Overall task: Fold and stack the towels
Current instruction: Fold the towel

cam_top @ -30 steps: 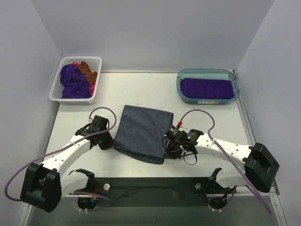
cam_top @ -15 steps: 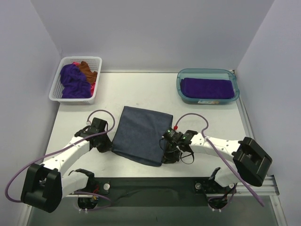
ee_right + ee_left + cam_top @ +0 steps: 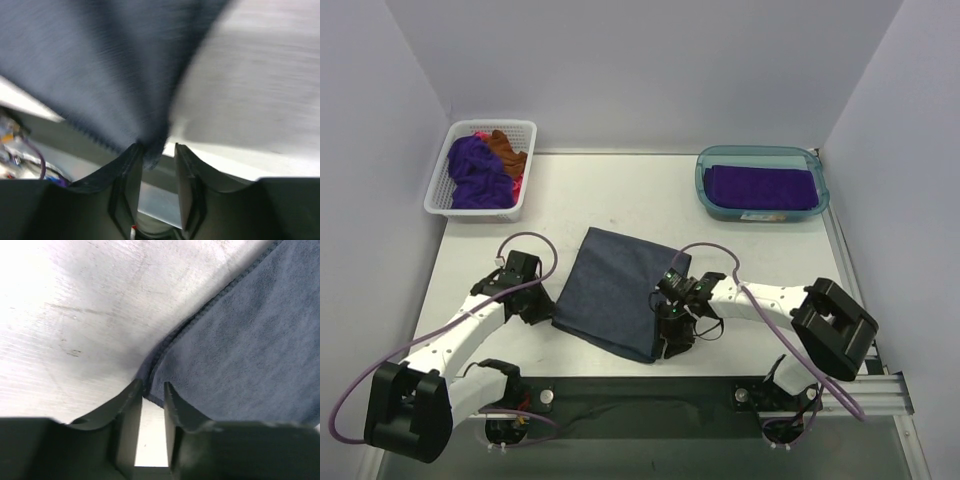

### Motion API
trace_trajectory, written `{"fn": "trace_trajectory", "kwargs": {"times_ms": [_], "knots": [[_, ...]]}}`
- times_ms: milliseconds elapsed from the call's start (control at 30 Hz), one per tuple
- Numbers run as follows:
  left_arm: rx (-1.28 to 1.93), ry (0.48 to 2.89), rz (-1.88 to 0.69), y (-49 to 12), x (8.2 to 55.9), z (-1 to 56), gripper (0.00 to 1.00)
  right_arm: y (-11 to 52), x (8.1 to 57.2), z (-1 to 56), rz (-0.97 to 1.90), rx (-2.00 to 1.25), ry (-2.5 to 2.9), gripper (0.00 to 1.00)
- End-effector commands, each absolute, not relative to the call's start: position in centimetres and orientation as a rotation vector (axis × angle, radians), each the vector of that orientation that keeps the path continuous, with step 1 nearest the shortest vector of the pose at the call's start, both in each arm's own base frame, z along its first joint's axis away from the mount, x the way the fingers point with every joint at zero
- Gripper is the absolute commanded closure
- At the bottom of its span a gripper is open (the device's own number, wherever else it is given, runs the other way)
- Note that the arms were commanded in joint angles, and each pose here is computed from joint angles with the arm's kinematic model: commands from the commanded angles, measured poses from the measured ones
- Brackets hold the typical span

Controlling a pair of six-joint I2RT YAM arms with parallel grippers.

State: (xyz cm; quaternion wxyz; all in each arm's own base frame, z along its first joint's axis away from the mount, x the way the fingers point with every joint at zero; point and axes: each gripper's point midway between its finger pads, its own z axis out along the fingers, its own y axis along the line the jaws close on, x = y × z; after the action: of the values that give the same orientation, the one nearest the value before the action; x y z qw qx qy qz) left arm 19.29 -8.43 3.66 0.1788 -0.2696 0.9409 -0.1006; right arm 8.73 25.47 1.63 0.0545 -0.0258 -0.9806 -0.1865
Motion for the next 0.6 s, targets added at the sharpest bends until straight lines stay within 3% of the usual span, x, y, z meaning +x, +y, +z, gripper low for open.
{"fn": "trace_trajectory", "kwargs": {"times_ms": [0,133,167,300,567], "knots": [[-0.745,2.626,-0.25,-7.6,19.8,4.9,0.63,27.1,8.1,4.2,-0.702,0.144,-2.917,0.66],[-0.724,2.602,-0.219,-7.0,20.2,6.0,0.49,27.8,8.8,6.6,-0.798,0.272,-2.94,0.49],[-0.715,2.586,-0.205,-6.8,20.6,6.6,0.41,28.0,9.2,7.2,-0.821,0.31,-2.956,0.49],[-0.674,2.55,-0.203,-6.5,21.0,8.9,0.29,26.3,12.4,8.7,-0.801,0.307,-3.118,0.47],[-0.533,2.514,-0.381,-10.2,22.1,13.6,0.28,21.2,19.0,11.6,-0.832,0.069,-3.381,0.49]]}}
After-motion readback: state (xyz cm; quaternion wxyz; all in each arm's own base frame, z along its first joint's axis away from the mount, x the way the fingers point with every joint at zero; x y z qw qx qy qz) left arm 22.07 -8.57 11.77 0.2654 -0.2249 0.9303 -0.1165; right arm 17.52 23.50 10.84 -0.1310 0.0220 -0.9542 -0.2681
